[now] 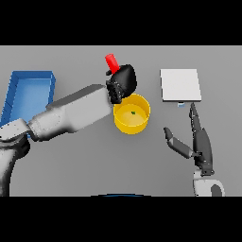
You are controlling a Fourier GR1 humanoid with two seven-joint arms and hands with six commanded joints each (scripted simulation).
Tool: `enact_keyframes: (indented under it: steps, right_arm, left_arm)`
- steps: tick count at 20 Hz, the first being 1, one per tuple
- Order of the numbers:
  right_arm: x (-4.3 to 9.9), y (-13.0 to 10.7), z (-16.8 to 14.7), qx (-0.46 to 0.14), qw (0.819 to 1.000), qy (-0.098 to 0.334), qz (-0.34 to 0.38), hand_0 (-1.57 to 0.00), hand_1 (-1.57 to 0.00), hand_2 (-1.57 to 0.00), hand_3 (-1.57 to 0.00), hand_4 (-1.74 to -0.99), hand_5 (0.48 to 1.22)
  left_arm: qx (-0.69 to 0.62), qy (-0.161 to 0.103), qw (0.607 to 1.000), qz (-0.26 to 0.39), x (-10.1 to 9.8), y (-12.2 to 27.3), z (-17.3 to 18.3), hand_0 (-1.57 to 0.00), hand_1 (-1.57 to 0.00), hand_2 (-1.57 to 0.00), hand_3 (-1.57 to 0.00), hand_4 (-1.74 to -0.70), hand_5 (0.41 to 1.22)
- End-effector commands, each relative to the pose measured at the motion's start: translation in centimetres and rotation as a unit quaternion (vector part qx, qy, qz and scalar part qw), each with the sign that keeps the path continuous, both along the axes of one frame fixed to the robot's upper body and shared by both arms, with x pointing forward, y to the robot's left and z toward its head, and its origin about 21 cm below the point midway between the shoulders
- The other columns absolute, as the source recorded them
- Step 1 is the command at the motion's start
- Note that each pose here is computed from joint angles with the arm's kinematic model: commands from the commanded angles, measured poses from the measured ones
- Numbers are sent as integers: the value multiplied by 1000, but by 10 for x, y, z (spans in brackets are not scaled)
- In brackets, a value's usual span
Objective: Pick up the red beaker and tilt it to pour out 1 green nut into yellow bowl. Pick up the yellow bowl and place it on the metallic measuring scale.
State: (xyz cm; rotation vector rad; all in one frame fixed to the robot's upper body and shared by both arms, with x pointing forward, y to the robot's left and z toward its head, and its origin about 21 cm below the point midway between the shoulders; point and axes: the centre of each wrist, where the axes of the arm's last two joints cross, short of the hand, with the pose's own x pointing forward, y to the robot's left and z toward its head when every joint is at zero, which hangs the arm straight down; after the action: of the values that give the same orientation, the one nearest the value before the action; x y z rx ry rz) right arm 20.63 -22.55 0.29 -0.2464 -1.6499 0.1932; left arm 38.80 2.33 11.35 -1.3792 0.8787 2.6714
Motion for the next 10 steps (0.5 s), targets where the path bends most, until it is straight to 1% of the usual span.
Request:
enact_keyframes:
  steps: [1, 2, 4, 6, 7, 9, 10]
  right_arm:
    - [0, 2, 0, -1, 1000, -6, 2, 1, 1, 1, 1, -1214, 589]
    - [1, 2, 0, -7, 1000, -6, 2, 1, 1, 1, 1, -1204, 591]
    - [-2, 0, -4, -9, 1000, -14, 4, 1, 1, 1, 1, -1210, 592]
    - [-4, 3, -6, -13, 1000, -12, 5, 1, 1, 1, 1, -1210, 594]
    - [-2, 2, -4, -14, 1000, -15, 5, 1, 1, 1, 1, -1207, 594]
    - [-6, -2, -6, -9, 1000, -15, 1, 1, 1, 1, 1, -1206, 592]
    - [-3, -2, -5, -13, 1000, -18, 3, 1, 1, 1, 1, -1209, 592]
  left_arm:
    - [12, -9, 1000, -2, 1, 0, -1, -1571, -1571, -1571, -1569, -1734, 1221]
    - [22, -12, 1000, -14, 2, -3, 0, -1571, -1571, -1571, -1569, -1734, 1221]
    - [43, -18, 999, -29, 4, -3, 2, -1571, -1571, -1571, -1570, -1735, 1221]
    - [57, -25, 997, -42, 2, -5, 3, -1571, -1571, -1571, -1570, -1734, 1221]
    - [61, -27, 997, -38, 4, -5, 12, -1571, -1571, -1571, -1570, -1733, 1221]
    - [56, -35, 997, -35, 11, -6, 31, -1571, -1571, -1571, -1571, -1730, 1221]
    - [44, -48, 997, -36, 16, -6, 48, -1571, -1571, -1571, -1571, -1729, 1221]
